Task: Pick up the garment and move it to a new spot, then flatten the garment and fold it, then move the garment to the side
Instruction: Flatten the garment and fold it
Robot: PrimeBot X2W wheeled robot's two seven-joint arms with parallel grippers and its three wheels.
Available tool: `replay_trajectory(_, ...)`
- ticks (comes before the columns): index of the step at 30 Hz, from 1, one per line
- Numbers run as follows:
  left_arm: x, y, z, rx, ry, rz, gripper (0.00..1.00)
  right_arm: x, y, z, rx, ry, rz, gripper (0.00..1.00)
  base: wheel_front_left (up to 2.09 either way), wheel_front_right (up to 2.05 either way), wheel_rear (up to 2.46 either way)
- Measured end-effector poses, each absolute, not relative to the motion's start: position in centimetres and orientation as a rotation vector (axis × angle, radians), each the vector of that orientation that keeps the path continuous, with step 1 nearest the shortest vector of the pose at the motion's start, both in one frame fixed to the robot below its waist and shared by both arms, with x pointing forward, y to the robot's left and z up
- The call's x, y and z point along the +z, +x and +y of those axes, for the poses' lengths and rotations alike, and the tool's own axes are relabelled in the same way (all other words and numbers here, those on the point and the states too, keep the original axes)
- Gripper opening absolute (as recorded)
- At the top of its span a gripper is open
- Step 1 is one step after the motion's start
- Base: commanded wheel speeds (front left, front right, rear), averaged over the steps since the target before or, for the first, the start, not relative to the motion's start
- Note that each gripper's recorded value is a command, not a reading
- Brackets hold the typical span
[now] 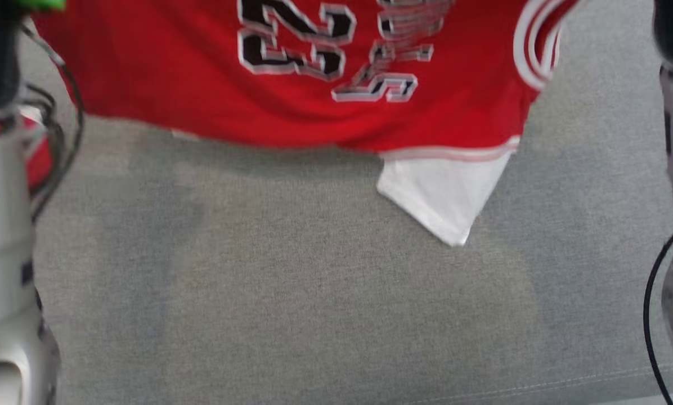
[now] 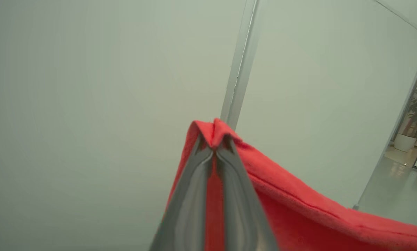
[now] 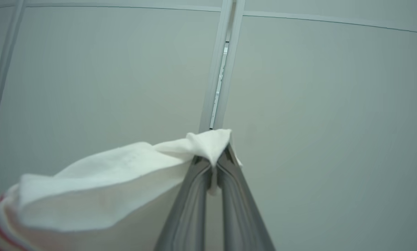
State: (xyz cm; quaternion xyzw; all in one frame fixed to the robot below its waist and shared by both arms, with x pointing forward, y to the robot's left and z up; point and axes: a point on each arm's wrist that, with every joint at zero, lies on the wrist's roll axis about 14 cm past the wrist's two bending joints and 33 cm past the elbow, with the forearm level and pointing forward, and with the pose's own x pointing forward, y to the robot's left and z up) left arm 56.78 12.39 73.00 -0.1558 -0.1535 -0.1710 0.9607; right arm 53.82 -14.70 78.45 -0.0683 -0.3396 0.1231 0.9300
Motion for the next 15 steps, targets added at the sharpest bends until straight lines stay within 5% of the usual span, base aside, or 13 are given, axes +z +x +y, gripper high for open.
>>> replay_trajectory(8, 77.5, 64.1, 13.4, -0.275, -0.215, -0.520, 0.00, 83.1, 60.0, -14.3, 0.172, -0.182, -0.853, 0.00, 0.00, 0.00, 0.00)
replay_trajectory(15, 67.6, 69.8, 15.6, -0.176, -0.194, -0.343, 0.00, 73.2, 64.4, -12.7, 0.226, -0.147, -0.640, 0.00, 0.00, 0.00, 0.00)
